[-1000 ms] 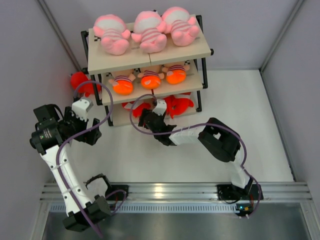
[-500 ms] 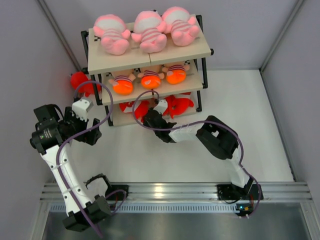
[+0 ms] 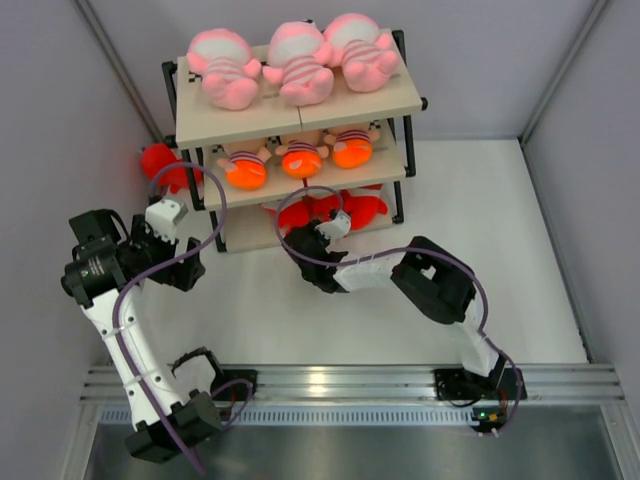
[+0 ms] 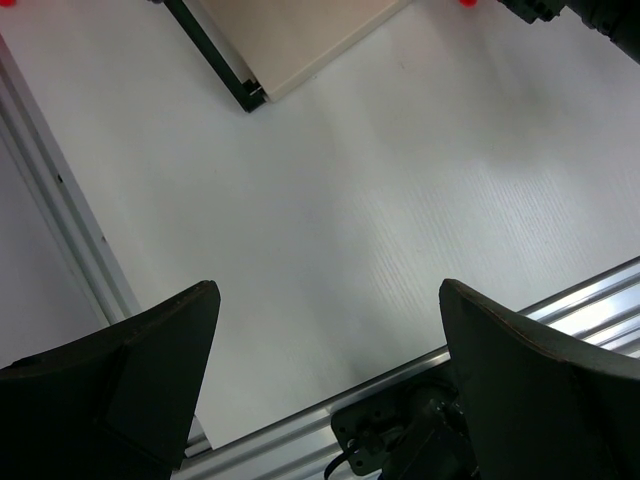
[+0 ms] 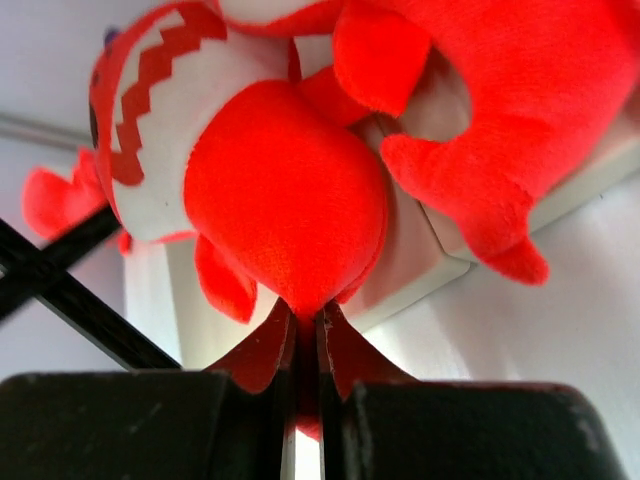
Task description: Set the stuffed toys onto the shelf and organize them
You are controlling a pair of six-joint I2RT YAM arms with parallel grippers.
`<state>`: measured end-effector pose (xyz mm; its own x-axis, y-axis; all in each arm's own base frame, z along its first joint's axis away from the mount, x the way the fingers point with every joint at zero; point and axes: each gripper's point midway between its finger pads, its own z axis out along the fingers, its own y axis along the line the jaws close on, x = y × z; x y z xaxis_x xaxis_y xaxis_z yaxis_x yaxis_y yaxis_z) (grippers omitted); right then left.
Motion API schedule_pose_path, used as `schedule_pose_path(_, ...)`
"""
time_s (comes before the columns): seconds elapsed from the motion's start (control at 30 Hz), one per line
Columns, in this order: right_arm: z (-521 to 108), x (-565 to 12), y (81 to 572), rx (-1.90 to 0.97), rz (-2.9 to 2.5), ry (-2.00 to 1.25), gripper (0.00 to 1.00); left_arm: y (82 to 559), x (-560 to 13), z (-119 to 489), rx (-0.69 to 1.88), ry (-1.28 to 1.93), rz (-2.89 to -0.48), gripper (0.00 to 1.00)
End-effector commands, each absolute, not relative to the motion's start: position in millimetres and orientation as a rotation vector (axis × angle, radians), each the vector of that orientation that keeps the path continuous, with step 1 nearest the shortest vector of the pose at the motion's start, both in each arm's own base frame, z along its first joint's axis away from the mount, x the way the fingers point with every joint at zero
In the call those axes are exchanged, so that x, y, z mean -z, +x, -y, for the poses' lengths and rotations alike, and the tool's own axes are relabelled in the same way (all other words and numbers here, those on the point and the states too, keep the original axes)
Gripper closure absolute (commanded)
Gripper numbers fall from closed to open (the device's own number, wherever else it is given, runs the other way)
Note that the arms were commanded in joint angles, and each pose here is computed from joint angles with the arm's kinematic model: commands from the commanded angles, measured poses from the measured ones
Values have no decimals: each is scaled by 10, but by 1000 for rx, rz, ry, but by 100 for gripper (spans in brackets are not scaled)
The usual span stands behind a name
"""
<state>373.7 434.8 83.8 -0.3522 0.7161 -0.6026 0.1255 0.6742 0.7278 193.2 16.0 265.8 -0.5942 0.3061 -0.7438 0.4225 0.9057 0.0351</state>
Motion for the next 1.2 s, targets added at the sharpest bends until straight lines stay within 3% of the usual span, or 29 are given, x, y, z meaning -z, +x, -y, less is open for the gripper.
schedule_pose_path(0.0, -4237, -1429, 3800, -803, -1640, 946, 100, 1958, -2714, -130, 203, 522, -2229, 3)
schedule_pose_path(0.53, -4360, -1073, 3985, -642, -1647, 1007, 100, 2049, -2701, -196, 210, 541, -2245, 3)
schedule_pose_path(0.73, -4469, -1050, 3955, -708, -1668, 964, 100, 2065, -2700, -175, 232, 541, -2238, 4)
schedule_pose_path(0.8, -4491, -1033, 3936, -714, -1682, 940, 91, 2059, -2707, -174, 227, 543, -2236, 4)
schedule_pose_path(0.83, -4497, -1042, 3931, -726, -1681, 934, 83, 2062, -2712, -179, 223, 544, -2235, 4)
schedule_pose_path(0.87, -4500, -1039, 3925, -725, -1687, 927, 68, 2052, -2703, -178, 221, 544, -2239, 4)
schedule_pose_path(0.97, -4515, -1077, 3879, -736, -1695, 910, 53, 2043, -2686, -180, 217, 547, -2241, 4)
schedule_pose_path(1.17, -4471, -1256, 3795, -758, -1683, 858, 45, 2039, -2588, -238, 199, 518, -2276, 4)
